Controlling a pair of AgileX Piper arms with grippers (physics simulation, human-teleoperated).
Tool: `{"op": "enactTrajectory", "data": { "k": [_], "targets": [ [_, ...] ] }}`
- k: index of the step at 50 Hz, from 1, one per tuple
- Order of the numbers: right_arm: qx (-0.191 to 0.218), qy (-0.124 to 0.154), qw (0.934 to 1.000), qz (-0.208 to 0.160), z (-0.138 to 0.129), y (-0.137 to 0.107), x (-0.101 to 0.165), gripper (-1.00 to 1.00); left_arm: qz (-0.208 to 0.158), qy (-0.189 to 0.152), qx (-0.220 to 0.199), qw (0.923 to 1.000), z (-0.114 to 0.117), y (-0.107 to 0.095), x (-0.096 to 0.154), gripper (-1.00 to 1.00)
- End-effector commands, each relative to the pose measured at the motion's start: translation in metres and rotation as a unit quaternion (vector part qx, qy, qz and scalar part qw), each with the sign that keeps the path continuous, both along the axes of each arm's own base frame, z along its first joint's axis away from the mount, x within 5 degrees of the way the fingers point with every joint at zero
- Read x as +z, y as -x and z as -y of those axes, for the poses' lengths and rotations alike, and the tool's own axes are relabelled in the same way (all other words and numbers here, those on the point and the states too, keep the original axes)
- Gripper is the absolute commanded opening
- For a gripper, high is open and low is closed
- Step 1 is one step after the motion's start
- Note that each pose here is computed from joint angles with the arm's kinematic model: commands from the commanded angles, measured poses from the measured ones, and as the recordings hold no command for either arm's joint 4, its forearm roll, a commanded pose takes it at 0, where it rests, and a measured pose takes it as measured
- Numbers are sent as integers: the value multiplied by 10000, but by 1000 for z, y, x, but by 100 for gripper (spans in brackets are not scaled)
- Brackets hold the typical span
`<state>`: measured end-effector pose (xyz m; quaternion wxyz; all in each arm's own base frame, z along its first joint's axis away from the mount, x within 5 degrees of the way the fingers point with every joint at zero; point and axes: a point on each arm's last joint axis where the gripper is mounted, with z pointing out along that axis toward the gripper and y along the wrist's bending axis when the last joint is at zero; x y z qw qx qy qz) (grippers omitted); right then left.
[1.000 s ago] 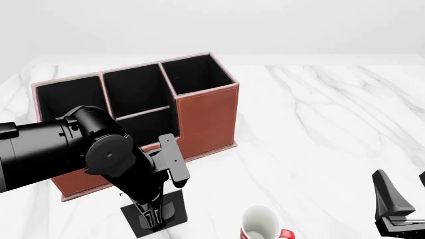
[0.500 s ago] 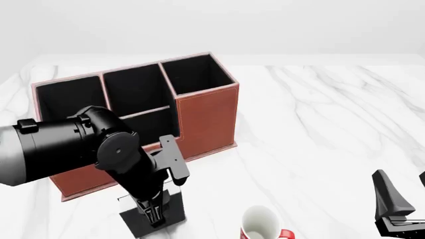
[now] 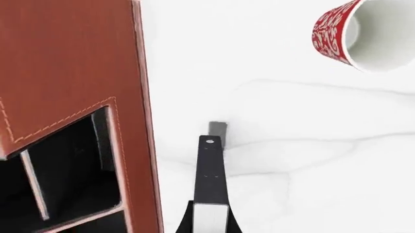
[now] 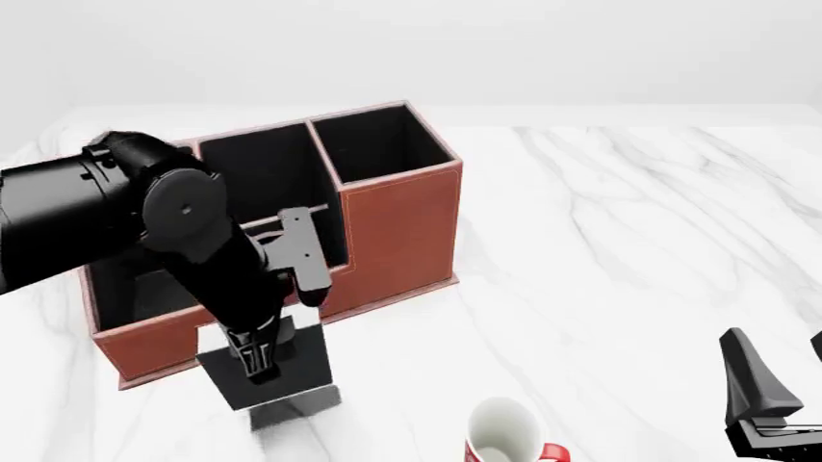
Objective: Pick up the book and place it in the front compartment of the caddy.
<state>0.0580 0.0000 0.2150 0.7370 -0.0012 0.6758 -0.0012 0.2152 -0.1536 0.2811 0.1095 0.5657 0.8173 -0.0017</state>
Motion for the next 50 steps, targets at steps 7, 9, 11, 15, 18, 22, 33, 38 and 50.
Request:
{"op": "enactTrajectory", "data": {
  "k": [7, 9, 11, 15, 18, 22, 33, 38, 50],
  "targets": [
    [1, -2, 10000, 0, 0, 0, 0, 100, 584, -102, -264, 9979, -57, -15, 51, -100],
    [0, -2, 10000, 0, 0, 0, 0, 100, 729, -118, -224, 9970, -69, -15, 58, -100],
    [1, -2, 10000, -1, 0, 0, 0, 100, 803, -136, -215, 9964, -75, -16, 61, -100],
    [0, -3, 10000, 1, 0, 0, 0, 100, 970, -133, -174, 9950, -81, -20, 70, -100],
    [1, -2, 10000, 0, 0, 0, 0, 100, 1098, -135, -168, 9937, -86, -20, 77, -100],
    [0, -3, 10000, 0, 0, 0, 0, 100, 1205, -125, -141, 9925, -88, -23, 83, -100],
    [-1, -3, 10000, 1, 0, 0, 0, 100, 1442, 51, -36, 9895, -74, -42, 102, -100],
    [1, -4, 10000, 0, 0, 0, 0, 100, 1525, 58, -14, 9883, -75, -47, 107, -100],
    [0, -3, 10000, 0, 0, 0, 0, 100, 1672, 55, 85, 9859, -80, -60, 116, -100]
  ]
}}
